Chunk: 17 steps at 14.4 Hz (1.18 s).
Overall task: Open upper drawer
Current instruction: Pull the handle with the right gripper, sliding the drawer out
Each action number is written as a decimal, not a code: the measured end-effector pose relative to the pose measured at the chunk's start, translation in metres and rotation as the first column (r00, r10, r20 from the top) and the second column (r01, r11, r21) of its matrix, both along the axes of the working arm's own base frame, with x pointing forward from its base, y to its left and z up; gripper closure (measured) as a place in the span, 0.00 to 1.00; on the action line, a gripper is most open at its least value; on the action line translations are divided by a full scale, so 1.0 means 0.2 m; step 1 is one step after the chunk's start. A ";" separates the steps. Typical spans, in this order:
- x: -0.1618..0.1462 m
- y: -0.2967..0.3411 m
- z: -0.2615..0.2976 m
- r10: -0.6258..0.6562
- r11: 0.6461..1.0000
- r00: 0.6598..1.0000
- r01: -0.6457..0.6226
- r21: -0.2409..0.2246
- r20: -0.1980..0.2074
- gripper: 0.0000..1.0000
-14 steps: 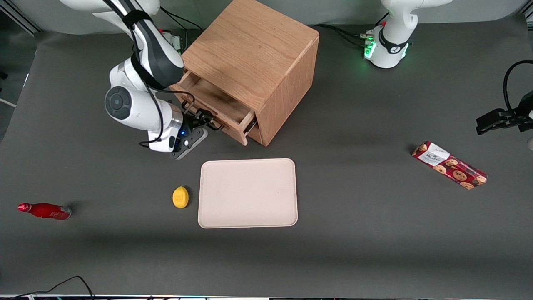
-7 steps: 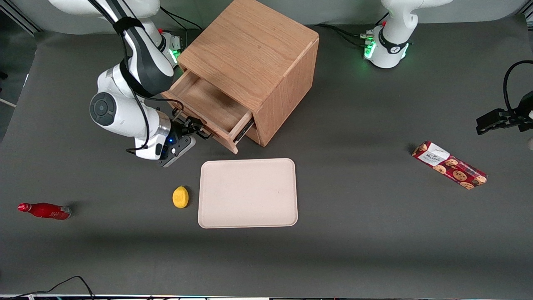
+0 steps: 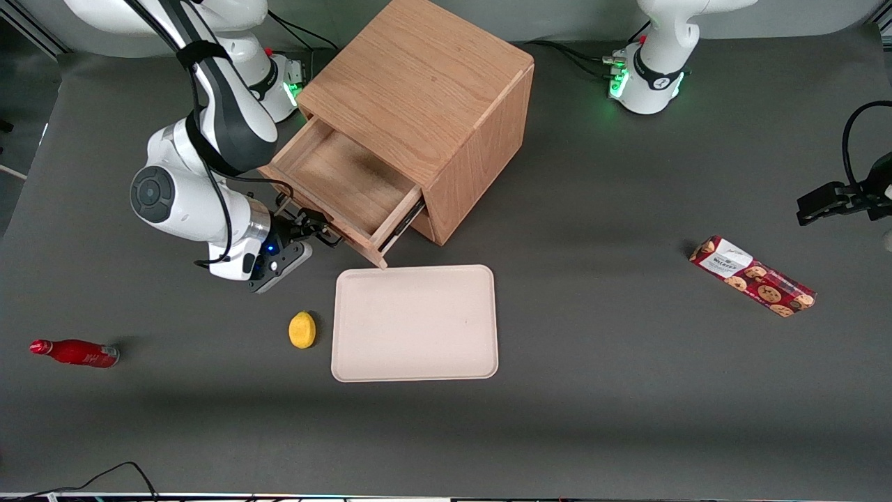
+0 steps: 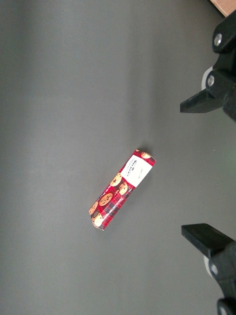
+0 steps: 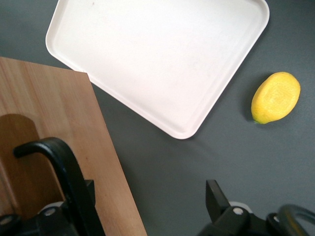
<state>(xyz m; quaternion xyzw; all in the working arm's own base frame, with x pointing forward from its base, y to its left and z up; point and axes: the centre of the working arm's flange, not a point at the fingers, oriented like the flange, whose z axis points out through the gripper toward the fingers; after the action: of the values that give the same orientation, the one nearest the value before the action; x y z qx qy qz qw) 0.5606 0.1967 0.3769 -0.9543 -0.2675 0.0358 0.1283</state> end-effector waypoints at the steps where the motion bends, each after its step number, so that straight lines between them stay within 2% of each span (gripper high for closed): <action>1: 0.01 -0.01 0.00 -0.003 1.000 1.000 0.003 -0.001 0.003 0.00; 17: 0.22 -0.20 0.02 -0.038 0.999 0.999 0.038 -0.008 0.027 0.00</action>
<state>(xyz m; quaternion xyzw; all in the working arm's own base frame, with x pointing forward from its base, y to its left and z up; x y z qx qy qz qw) 0.6041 0.1566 0.3812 -0.9602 -0.2507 0.0216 0.1214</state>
